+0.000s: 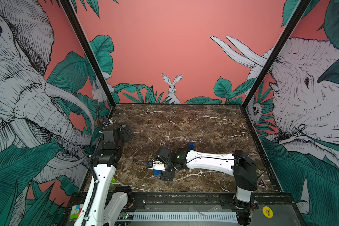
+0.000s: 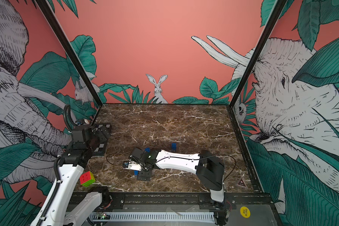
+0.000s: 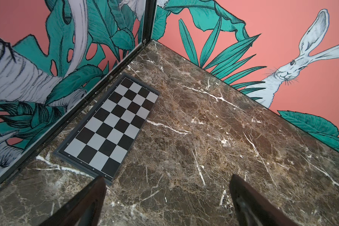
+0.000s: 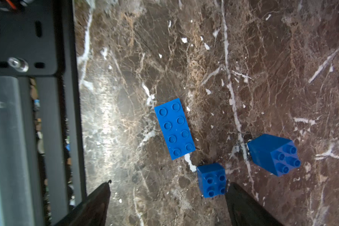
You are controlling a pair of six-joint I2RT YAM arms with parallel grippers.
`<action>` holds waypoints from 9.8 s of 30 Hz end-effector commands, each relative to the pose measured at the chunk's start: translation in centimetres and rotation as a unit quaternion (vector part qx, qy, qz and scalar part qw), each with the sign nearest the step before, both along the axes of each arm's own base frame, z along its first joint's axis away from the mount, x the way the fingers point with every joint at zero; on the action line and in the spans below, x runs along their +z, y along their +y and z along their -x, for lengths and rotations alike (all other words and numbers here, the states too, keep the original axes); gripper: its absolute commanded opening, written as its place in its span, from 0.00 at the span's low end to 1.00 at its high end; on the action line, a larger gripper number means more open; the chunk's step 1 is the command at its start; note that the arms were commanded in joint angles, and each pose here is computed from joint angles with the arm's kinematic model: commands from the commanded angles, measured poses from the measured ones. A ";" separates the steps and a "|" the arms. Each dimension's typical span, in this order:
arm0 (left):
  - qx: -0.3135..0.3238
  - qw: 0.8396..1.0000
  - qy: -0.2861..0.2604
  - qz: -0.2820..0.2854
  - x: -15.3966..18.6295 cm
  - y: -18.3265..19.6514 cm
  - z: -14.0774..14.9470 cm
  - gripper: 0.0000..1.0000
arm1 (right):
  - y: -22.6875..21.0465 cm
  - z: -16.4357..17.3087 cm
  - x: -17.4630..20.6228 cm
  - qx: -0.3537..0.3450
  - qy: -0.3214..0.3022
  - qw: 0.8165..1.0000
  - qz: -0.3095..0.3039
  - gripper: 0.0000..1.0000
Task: Assemble the letter h with lego
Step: Pick up the lego brick from the center of the board, then assemble the lego brick with the lego brick.
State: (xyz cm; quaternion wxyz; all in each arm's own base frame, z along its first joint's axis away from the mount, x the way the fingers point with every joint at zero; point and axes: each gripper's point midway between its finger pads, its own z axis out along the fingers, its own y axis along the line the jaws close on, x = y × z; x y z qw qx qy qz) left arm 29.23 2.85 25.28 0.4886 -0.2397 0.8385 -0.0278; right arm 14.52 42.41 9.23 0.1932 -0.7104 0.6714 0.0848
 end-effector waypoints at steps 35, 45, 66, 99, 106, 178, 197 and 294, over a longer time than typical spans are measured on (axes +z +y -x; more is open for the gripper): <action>0.019 1.000 0.000 -0.018 -0.5 0.9 0.5 0.99 | 2.9 -0.6 -7.0 0.119 -0.051 0.989 0.073 0.62; 0.015 1.000 -0.001 -0.017 -0.5 0.8 0.4 0.99 | 2.7 -0.5 -7.4 0.119 -0.044 0.988 0.083 0.50; 0.007 1.000 0.002 -0.015 -0.8 0.5 0.1 0.99 | 3.6 -1.1 -2.1 0.098 -0.068 0.992 0.041 0.20; -0.130 0.957 0.190 0.173 -9.7 -7.8 3.0 0.99 | -3.5 -12.6 4.5 0.156 -0.173 0.972 -0.041 0.00; -0.116 0.949 0.227 0.185 -10.6 -7.8 4.3 0.99 | -3.7 -12.7 3.4 0.218 -0.125 0.968 0.017 0.00; -0.120 0.941 0.256 0.185 -13.4 -8.7 2.4 0.99 | -2.1 -14.3 -1.8 0.218 -0.023 0.973 0.070 0.00; -0.120 0.941 0.258 0.182 -13.6 -8.6 2.2 0.99 | -2.5 -14.1 -2.3 0.218 0.008 0.973 0.079 0.00; -0.119 0.942 0.269 0.161 -14.3 -8.1 2.3 0.99 | -2.1 -13.5 -2.6 0.172 0.026 0.980 0.102 0.00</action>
